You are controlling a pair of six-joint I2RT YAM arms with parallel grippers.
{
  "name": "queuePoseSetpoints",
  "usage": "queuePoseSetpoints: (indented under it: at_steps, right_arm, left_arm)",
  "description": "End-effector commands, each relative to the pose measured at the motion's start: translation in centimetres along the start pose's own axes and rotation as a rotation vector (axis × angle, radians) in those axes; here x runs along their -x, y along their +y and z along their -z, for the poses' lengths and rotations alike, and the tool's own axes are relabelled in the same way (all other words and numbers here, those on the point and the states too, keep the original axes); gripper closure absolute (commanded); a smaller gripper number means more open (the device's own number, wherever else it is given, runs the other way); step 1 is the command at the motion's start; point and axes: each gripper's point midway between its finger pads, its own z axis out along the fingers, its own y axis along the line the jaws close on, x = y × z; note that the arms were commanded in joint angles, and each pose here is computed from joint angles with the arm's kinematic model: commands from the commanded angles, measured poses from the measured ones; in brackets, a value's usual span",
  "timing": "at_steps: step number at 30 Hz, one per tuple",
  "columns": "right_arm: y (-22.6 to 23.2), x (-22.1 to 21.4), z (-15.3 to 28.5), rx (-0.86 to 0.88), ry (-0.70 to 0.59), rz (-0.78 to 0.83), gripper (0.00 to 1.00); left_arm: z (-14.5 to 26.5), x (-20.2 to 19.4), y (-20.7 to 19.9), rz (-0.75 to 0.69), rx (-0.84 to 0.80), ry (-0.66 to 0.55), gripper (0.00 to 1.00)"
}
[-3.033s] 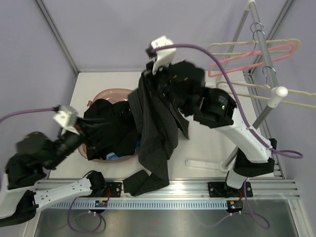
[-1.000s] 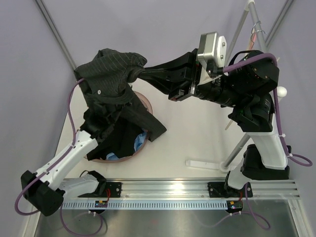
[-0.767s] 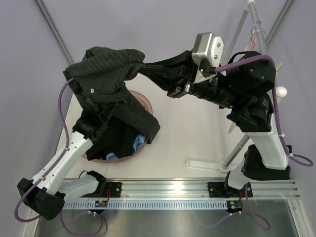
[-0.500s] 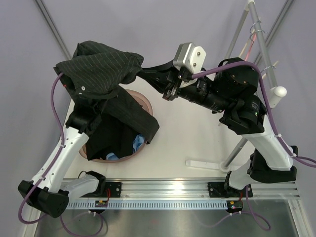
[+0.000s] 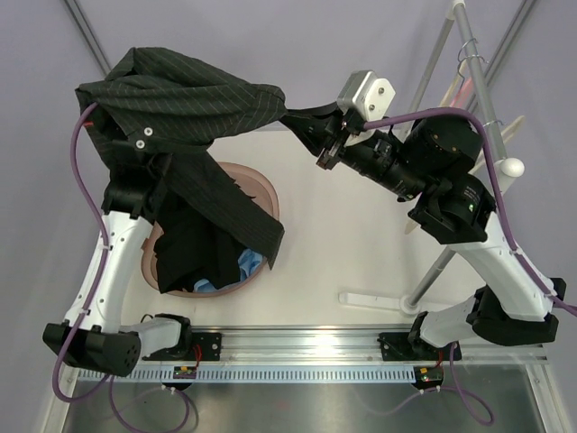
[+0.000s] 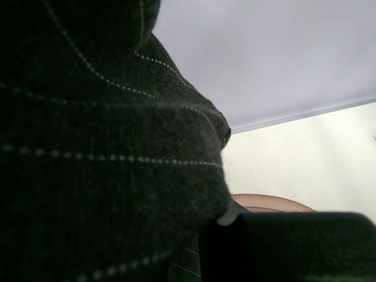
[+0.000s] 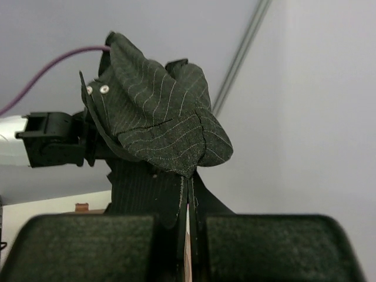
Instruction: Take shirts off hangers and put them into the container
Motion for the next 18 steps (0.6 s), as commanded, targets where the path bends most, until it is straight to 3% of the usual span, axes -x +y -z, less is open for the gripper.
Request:
queuePoseSetpoints:
  at_steps: [1,9,18]
  right_arm:
    - [-2.5,2.8,1.9,-0.072,-0.094,-0.004,1.00]
    - [-3.9,1.8,2.1,-0.094,-0.079,0.011,1.00]
    - [-4.9,1.7,2.2,-0.114,-0.080,0.024,1.00]
  left_arm:
    - [-0.8,3.2,1.3,0.011,0.021,-0.071,0.79]
    - [-2.1,4.5,4.6,0.009,0.087,-0.069,0.79]
    - [-3.2,5.5,5.2,0.020,0.046,-0.075,0.80]
